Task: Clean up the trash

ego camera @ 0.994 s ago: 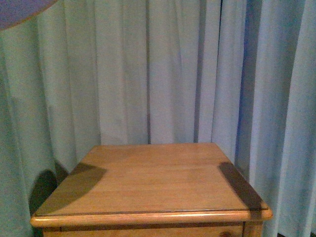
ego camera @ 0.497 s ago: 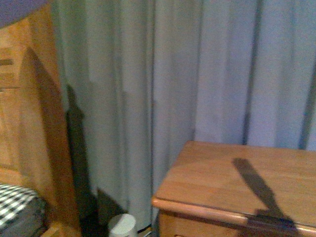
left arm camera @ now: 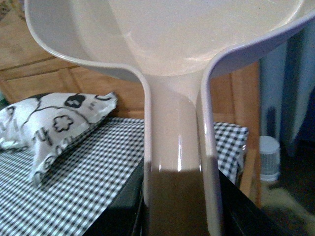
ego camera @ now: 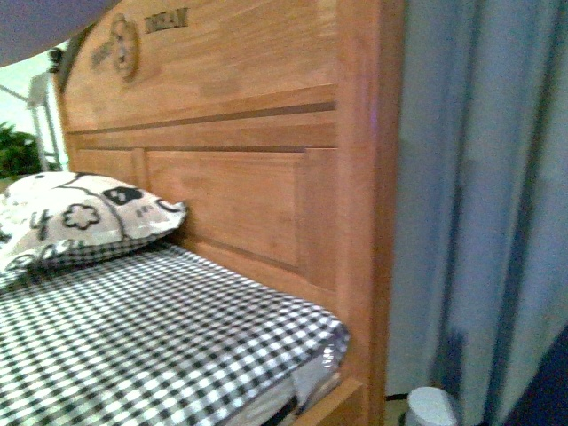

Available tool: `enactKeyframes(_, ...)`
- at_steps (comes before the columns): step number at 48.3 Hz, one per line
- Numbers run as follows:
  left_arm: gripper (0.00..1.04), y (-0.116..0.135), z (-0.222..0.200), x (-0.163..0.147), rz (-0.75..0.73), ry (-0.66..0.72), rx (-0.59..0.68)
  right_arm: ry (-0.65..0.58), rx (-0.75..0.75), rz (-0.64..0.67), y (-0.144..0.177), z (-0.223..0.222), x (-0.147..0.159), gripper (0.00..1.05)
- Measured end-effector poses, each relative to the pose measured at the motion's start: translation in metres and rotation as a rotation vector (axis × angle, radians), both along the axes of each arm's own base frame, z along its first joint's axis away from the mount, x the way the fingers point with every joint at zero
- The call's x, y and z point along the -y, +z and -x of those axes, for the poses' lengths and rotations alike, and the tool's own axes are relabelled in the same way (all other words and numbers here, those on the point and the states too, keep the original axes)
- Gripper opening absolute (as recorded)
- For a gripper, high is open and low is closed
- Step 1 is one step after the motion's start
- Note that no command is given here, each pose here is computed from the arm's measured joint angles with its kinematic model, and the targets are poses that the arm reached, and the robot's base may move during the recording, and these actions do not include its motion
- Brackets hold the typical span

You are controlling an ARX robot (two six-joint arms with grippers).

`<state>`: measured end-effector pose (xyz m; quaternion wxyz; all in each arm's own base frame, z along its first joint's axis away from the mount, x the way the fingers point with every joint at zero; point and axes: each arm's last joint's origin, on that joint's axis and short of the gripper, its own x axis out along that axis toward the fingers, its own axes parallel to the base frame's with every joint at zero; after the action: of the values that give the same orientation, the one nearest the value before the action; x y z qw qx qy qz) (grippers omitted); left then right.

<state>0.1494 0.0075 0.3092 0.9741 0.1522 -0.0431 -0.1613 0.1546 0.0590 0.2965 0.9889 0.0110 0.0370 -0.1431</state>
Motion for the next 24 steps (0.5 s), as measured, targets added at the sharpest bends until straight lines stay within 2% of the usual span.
enactKeyframes(24, 0.27, -0.0002, 0.0, 0.0, 0.0, 0.0, 0.0, -0.003, 0.001, 0.0, 0.0002, 0.0002, 0.0002, 0.19)
